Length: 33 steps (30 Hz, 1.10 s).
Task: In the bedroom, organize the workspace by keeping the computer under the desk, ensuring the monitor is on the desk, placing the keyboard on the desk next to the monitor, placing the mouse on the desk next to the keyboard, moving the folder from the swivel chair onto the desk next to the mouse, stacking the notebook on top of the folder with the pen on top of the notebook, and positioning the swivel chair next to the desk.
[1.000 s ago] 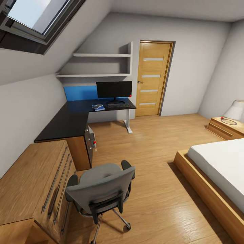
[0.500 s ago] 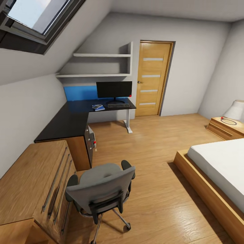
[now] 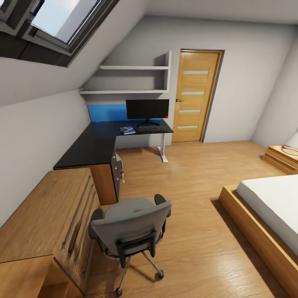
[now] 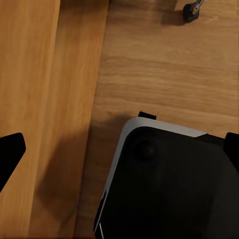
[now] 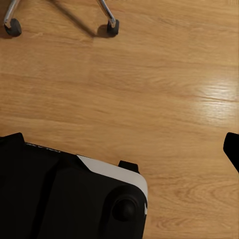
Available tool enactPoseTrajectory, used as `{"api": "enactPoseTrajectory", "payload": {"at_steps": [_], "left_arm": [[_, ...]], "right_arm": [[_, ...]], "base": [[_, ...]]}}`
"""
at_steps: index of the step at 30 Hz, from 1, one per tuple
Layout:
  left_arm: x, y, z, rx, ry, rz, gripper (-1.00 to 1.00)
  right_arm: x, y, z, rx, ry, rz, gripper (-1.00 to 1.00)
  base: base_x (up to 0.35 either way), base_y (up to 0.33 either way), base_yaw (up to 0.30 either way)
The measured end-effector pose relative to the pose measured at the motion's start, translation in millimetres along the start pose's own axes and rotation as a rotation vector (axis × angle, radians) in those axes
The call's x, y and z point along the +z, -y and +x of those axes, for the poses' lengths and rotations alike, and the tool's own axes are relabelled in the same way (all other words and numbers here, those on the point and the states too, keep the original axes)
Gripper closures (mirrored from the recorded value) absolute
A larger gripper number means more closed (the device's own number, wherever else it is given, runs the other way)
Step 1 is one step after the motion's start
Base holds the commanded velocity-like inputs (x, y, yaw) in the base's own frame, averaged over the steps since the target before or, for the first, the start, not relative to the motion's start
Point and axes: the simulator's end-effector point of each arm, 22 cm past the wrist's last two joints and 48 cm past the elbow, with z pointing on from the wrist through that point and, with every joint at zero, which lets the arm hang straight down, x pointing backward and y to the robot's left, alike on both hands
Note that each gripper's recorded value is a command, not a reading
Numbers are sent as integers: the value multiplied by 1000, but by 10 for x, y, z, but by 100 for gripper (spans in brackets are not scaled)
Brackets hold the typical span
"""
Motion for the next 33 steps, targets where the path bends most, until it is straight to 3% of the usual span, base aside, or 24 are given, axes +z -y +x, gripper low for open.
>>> {"api": "enactPoseTrajectory", "payload": {"at_steps": [20, 33], "left_arm": [[-5, 8, 23, 0, -5, 1, -100], [-5, 7, 32, 1, -8, 1, -100]], "right_arm": [[-2, -15, 28, 0, -8, -3, -100], [-2, -18, 39, 0, -12, -4, -100]], "base": [[-9, 0, 234], [-200, 0, 48]]}}
